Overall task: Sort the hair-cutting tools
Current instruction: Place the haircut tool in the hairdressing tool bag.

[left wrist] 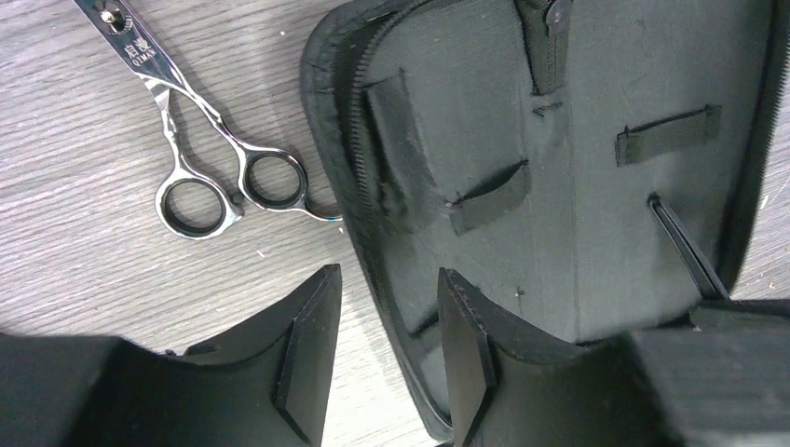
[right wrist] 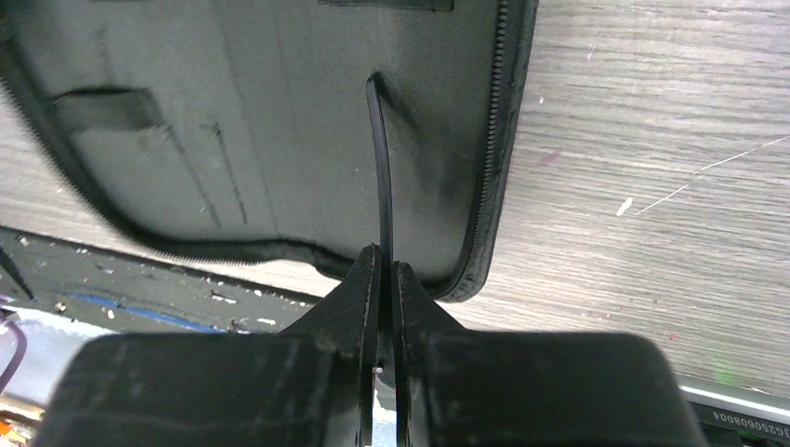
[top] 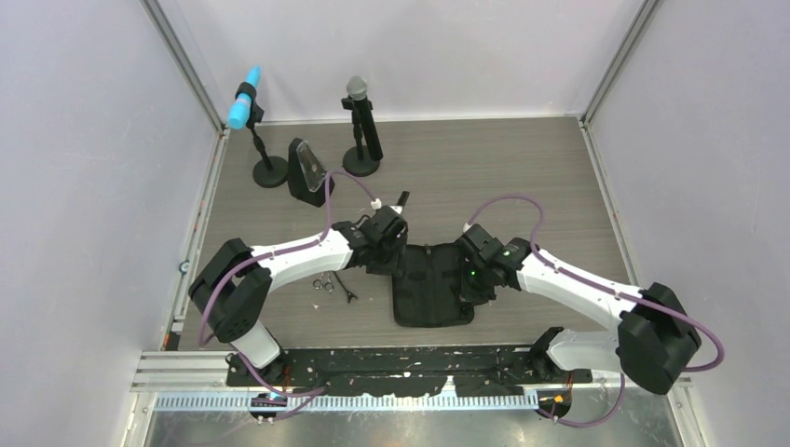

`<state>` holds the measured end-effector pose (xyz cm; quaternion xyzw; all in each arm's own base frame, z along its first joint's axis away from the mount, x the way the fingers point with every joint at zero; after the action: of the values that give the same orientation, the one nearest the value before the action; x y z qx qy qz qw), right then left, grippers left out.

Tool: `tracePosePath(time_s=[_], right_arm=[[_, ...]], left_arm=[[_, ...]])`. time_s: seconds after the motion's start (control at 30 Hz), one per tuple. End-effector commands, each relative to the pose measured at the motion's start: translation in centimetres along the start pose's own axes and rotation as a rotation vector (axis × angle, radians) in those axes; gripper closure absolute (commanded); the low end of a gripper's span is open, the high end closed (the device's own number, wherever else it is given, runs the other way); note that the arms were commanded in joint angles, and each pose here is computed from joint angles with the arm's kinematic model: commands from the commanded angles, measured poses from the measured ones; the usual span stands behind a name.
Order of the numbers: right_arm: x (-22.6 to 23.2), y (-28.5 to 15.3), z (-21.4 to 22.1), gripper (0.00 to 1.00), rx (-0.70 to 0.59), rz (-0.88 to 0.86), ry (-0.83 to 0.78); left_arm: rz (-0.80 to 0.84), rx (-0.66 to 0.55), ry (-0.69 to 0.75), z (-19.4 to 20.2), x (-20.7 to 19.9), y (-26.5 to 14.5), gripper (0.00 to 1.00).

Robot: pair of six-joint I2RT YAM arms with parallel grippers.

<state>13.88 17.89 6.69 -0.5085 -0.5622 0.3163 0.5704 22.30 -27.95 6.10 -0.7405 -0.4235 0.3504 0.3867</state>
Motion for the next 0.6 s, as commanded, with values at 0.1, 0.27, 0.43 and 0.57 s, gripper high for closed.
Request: tracePosePath(time_s=[0.1, 0.27, 0.43, 0.57], right_arm=[[1.6, 1.2, -2.0, 0.95, -0.04, 0.017, 0.012], [1.3, 2.3, -3.1, 0.95, -0.074, 0.047, 0.028], [1.4, 3.4, -4.2, 0.95, -0.109, 0.037, 0.03], [2.3, 4.5, -4.0, 0.95, -0.088, -0.015, -0.002]], left_arm=[[0.024, 0.015, -0.018, 0.5, -0.3, 0.7, 0.59], [0.026, 0.023, -0.021, 0.9, -0.3, 1.1, 0.65], [0.072, 0.036, -0.029, 1.3, -1.0, 1.1, 0.71], [0.086, 0.036, -0.033, 1.3, -1.2, 1.1, 0.77]])
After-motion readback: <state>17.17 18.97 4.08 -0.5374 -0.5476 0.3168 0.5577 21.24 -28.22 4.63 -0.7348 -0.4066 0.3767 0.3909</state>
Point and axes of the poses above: each gripper's point midway between its finger pads, its own y axis out along the fingers, its own x axis along the line the jaws close on, z = x × y, the point moved 1 cm from there along -y, back along the fingers, and after that the axes turned 11 degrees about y, right-handed, at the moved point
